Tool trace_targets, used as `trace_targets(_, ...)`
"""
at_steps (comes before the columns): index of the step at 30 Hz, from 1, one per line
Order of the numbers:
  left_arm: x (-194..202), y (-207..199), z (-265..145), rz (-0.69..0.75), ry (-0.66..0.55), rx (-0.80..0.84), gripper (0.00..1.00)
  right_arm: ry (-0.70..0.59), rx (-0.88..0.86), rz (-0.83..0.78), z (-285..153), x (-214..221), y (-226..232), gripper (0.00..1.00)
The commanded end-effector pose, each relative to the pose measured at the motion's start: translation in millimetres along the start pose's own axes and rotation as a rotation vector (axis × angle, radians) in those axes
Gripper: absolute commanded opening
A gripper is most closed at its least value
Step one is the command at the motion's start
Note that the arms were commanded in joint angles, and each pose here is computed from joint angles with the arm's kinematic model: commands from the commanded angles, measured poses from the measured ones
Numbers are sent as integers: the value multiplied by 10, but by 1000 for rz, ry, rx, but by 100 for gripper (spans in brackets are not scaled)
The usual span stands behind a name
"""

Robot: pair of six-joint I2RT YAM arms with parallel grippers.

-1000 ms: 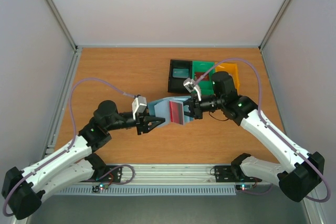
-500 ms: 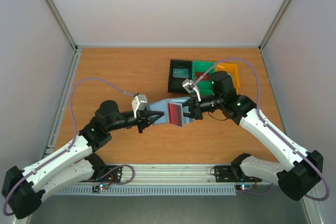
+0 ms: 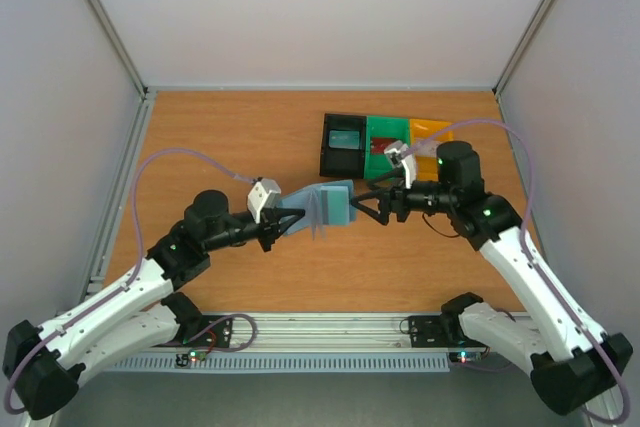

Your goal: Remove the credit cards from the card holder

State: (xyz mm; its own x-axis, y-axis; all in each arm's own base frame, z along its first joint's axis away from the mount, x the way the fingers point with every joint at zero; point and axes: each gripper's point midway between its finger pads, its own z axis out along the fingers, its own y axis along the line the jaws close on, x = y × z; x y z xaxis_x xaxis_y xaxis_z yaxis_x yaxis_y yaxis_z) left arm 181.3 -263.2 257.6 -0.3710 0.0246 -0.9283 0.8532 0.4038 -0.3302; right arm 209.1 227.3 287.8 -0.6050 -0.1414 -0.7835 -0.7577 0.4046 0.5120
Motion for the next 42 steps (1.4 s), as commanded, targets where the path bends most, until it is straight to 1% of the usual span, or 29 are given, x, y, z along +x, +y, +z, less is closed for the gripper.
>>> trace_targets(1, -169, 88, -81, 119, -25, -93, 0, -82, 64, -38, -171, -80, 37, 98)
trace_targets(4, -221, -34, -70, 149, -48, -26, 0, -71, -19, 10, -77, -74, 88, 98)
trace_targets(6, -219, -22, -55, 144, -49, -30, 0, -49, -19, 57, 56, -40, 11, 99)
trace_targets(10, -209, 16, -52, 145, -44, -51, 0, 4, 4, 13, 267, 66, 11, 99)
trace_targets(14, -128, 82, -53, 144, -5, -83, 0, 8, -54, -18, 378, 59, 128, 98)
trace_targets(17, -128, 86, -49, 139, -11, -83, 0, 55, -104, -45, 494, 142, 227, 98)
trace_targets(18, -124, 69, -48, 132, -11, -74, 0, 67, -119, -45, 520, 162, 244, 93)
trace_targets(19, -120, 45, -50, 122, -11, -60, 0, 77, -137, -45, 530, 179, 267, 86)
trace_targets(21, -183, -9, -59, 125, -40, -35, 0, 85, -153, -53, 518, 195, 299, 57)
trace_targets(22, -188, -21, -65, 115, -44, -30, 0, 83, -152, -58, 501, 195, 307, 45)
trace_targets(25, -187, -11, -72, 86, -49, -34, 0, 80, -155, -75, 450, 211, 343, 19)
trace_targets(26, -178, -7, -73, 80, -49, -35, 0, 82, -159, -78, 434, 215, 362, 9)
trace_targets(27, -172, 12, -74, 72, -50, -44, 0, 84, -160, -77, 422, 221, 370, 2)
trace_targets(28, -170, 51, -75, 63, -51, -63, 0, 83, -158, -78, 405, 222, 376, 1)
trace_targets(29, -164, 117, -78, 46, -52, -99, 3, 84, -152, -75, 396, 227, 373, 1)
trace_targets(30, -154, 222, -89, 31, -54, -156, 15, 82, -129, -70, 392, 226, 340, 1)
trace_targets(31, -152, 336, -108, 14, -60, -218, 29, 80, -100, -55, 391, 221, 289, 1)
trace_targets(32, -98, 481, -139, -6, -47, -297, 42, 84, -57, -34, 394, 226, 208, 1)
trace_targets(33, -98, 595, -174, -9, -52, -359, 49, 88, 3, -4, 405, 225, 99, 1)
trace_targets(34, -120, 678, -210, -1, -63, -405, 53, 97, 71, 32, 419, 228, -29, 1)
trace_targets(36, -258, 713, -261, 50, -110, -429, 56, 139, 237, 130, 431, 274, -332, 1)
trace_targets(38, -432, 594, -269, 125, -166, -376, 57, 176, 420, 215, 388, 292, -633, 1)
trace_targets(40, -569, 387, -264, 191, -209, -280, 57, 209, 534, 268, 377, 350, -816, 1)
trace_targets(42, -629, 117, -243, 232, -227, -138, 55, 216, 588, 262, 403, 352, -861, 1)
